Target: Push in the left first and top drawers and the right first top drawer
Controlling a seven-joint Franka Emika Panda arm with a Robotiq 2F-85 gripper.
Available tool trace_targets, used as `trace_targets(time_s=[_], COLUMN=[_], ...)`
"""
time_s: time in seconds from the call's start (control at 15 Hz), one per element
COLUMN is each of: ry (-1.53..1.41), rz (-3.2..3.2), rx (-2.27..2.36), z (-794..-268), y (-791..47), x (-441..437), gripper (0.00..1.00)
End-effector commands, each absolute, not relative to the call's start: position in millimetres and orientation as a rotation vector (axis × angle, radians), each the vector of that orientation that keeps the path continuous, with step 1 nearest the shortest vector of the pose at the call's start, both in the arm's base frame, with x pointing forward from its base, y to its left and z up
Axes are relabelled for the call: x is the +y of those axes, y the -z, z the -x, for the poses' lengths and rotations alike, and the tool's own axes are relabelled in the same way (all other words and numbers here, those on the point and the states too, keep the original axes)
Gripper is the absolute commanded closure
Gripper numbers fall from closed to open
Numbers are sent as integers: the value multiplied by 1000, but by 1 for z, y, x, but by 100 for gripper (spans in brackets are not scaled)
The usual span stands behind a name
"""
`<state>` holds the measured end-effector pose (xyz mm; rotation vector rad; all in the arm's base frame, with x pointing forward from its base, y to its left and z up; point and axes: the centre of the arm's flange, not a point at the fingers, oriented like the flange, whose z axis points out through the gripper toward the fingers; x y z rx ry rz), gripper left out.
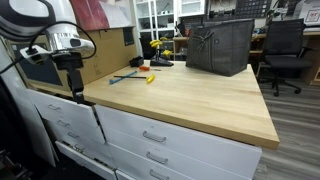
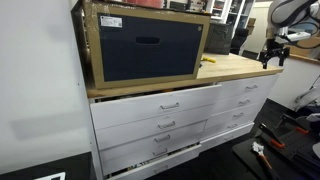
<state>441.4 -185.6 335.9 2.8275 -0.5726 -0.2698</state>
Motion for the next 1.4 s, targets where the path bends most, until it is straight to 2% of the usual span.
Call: trace_targets(time_s=[0.0,0.67,1.33], ry=[338,396,355], rz=[-2752,-2498,-2390], rx=[-698,-1087,-1228], z=[-456,-466,-487], y=[-294,-233,-212], x=[-209,-293,-306], gripper=[0,0,0])
